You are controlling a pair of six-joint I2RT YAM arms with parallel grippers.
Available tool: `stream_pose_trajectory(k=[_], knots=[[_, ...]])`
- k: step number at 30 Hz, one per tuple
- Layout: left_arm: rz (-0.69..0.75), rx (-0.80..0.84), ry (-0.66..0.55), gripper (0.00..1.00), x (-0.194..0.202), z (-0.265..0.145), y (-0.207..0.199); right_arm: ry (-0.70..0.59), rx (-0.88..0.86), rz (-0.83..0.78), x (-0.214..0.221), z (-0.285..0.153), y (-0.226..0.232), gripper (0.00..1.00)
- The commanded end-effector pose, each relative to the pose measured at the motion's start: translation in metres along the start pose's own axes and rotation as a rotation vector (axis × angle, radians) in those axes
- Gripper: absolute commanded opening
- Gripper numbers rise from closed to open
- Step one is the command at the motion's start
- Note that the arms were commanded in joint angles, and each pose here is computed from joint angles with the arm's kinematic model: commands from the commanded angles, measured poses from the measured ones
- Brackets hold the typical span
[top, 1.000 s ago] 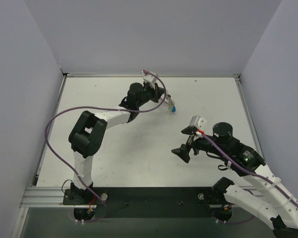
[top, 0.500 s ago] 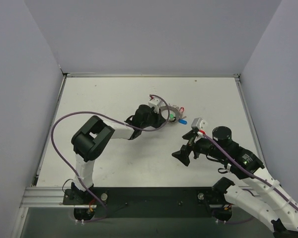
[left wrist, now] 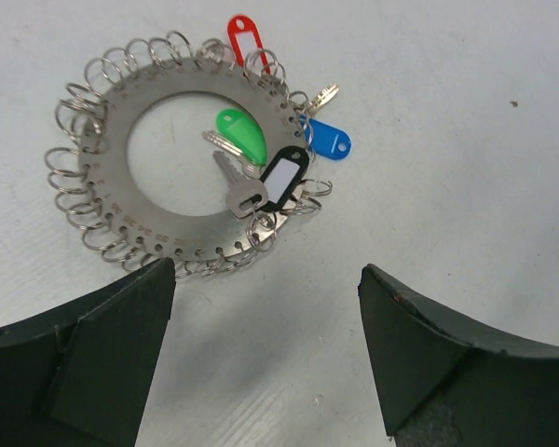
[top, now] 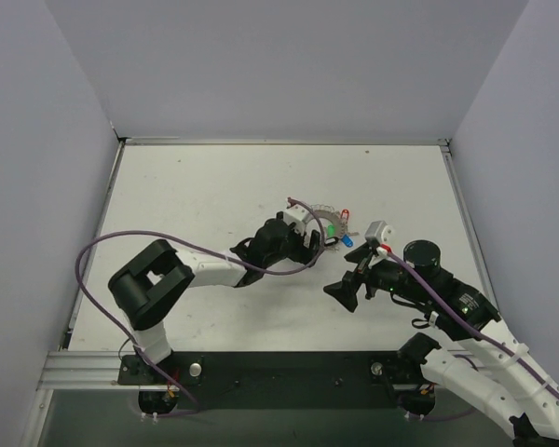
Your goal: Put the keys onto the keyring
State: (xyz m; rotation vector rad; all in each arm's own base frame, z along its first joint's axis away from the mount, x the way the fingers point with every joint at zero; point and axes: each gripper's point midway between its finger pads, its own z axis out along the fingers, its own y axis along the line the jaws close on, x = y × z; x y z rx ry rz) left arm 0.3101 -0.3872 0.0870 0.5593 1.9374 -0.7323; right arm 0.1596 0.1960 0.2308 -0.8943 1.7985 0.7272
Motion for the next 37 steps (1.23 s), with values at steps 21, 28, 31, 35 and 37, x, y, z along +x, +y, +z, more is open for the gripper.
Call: stream_pose_trajectory(k=[21,28,31,35,37], knots=[[-0.036,-0.208,-0.233,0.98,-0.101,-0.135,0.042,-0.109,0.132,0.115,-0.027,0.029,-0.03,1.0],[-0.063,-0.239,-0.188,0.98,-0.084,-0.141,0.057,-0.153,0.276,0.221,-0.025,0.018,-0.054,1.0],[-0.048,-0.239,-0.2,0.98,-0.086,-0.142,0.058,-0.163,0.3,0.248,-0.019,0.013,-0.056,1.0],[-0.018,-0.195,-0.214,0.98,-0.089,-0.141,0.051,-0.19,0.316,0.259,-0.016,0.005,-0.056,1.0],[0.0,-0.192,-0.216,0.97,-0.092,-0.143,0.049,-0.185,0.33,0.267,-0.014,0.003,-0.058,1.0]])
